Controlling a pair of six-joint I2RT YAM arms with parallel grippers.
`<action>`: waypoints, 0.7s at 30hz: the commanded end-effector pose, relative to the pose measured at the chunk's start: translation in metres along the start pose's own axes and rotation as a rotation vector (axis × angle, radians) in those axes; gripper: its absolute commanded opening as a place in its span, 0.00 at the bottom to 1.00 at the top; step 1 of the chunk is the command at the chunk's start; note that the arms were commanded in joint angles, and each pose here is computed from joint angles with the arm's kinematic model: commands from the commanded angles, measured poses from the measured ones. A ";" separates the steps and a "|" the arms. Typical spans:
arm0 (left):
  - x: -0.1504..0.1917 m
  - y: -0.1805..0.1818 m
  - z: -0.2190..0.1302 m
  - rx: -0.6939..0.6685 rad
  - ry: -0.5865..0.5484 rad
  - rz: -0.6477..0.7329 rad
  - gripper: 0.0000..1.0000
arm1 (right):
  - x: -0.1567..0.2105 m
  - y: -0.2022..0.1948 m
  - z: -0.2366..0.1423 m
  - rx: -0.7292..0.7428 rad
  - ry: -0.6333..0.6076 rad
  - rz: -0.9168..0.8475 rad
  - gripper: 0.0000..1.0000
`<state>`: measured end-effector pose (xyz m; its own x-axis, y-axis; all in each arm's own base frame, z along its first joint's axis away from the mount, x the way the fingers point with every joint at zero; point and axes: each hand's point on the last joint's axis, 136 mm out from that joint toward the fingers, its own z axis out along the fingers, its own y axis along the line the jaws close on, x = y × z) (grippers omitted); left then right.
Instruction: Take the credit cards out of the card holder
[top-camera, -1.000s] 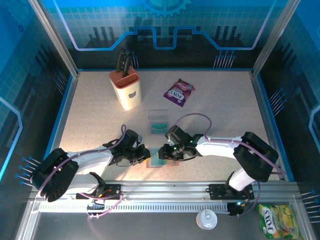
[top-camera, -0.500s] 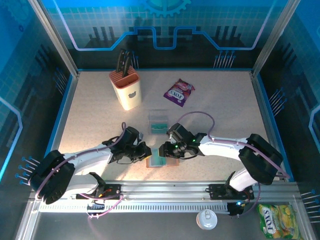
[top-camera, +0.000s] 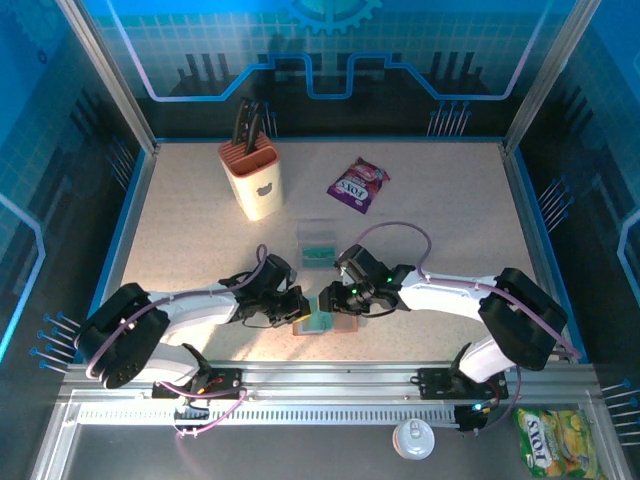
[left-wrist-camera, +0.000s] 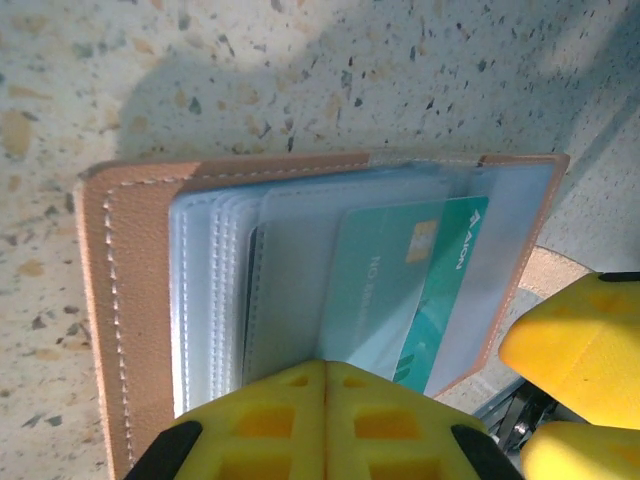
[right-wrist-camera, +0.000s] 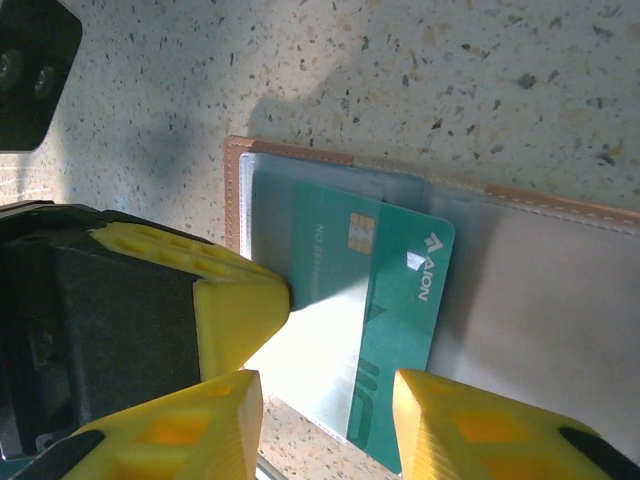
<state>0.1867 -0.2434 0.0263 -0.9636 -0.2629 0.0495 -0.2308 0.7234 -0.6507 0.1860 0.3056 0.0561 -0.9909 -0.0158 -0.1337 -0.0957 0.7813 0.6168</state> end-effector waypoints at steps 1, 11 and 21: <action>0.002 0.003 0.003 -0.016 0.011 0.018 0.07 | 0.001 -0.009 -0.002 0.014 0.002 0.005 0.40; 0.002 0.007 -0.003 -0.036 -0.005 0.020 0.07 | 0.003 -0.010 0.011 -0.020 0.027 0.030 0.40; 0.001 0.000 -0.010 -0.018 -0.024 0.043 0.09 | 0.006 -0.017 0.017 -0.027 0.030 0.052 0.40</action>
<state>0.1868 -0.2410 0.0339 -0.9660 -0.2576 0.0222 -0.2085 0.7253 -0.6561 0.1802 0.3044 0.0345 -0.9957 -0.0128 -0.0914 -0.0679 0.7721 0.6319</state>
